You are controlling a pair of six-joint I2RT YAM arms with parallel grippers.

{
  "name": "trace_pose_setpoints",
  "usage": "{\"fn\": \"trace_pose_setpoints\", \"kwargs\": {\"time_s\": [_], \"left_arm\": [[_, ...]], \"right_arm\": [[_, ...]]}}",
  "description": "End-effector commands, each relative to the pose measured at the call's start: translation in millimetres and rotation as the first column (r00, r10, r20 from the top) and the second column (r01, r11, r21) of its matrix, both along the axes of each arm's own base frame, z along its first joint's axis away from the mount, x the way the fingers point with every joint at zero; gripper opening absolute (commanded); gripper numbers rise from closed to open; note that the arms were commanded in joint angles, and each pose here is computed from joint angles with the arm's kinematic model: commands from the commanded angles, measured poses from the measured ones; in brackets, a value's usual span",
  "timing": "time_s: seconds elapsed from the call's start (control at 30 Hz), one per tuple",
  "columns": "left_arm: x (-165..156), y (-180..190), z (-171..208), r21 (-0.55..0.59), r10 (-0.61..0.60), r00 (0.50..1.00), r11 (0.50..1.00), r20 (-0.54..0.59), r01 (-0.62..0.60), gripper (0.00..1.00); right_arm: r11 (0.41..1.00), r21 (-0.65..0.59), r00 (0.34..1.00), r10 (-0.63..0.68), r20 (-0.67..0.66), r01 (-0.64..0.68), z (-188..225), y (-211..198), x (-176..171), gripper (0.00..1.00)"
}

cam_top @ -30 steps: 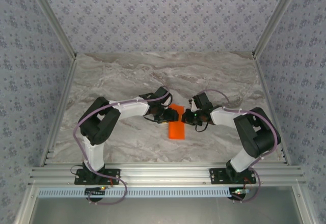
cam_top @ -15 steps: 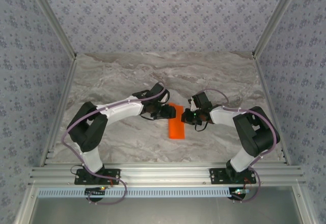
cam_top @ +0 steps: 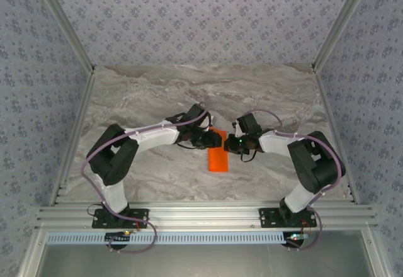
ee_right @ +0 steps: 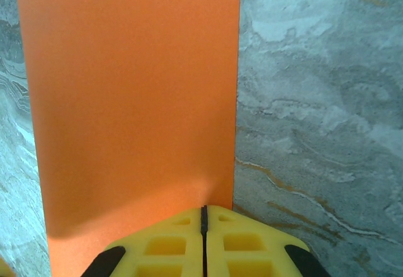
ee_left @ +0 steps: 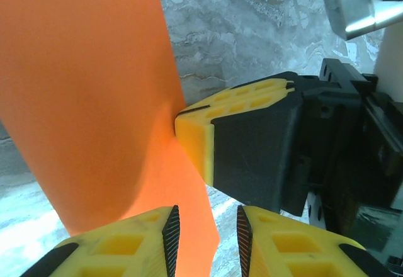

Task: Fold a paper plane with a square sheet of paper (fold left side to right side)
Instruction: First fold the square sheet of paper in half at the center of the table.

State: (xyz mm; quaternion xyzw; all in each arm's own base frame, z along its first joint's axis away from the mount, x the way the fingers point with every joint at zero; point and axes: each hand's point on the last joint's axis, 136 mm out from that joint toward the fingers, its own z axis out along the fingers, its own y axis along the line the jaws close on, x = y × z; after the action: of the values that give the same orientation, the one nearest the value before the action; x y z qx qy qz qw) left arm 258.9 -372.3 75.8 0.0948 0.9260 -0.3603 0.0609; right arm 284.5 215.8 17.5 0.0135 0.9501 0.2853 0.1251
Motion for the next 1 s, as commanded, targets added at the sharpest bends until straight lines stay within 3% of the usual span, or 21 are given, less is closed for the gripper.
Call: {"fn": "trace_pose_setpoints", "kwargs": {"time_s": [0.0,0.4,0.97], "left_arm": [[-6.3,-0.3,-17.6,0.012,-0.013,0.999,1.000,-0.042,0.014,0.32],[-8.9,23.1,-49.0,0.155,0.016,0.998,0.988,-0.055,-0.007,0.31],[-17.4,46.2,-68.1,0.209,0.053,0.995,0.977,-0.088,-0.034,0.29]], "right_arm": [[0.992,-0.125,0.995,-0.006,-0.101,-0.007,-29.8,-18.9,-22.6,0.05],[0.988,-0.152,0.994,0.000,-0.114,-0.018,-32.5,-22.6,-24.8,0.05],[0.984,-0.176,0.990,0.011,-0.139,-0.036,-38.7,-25.2,-28.6,0.05]]}}
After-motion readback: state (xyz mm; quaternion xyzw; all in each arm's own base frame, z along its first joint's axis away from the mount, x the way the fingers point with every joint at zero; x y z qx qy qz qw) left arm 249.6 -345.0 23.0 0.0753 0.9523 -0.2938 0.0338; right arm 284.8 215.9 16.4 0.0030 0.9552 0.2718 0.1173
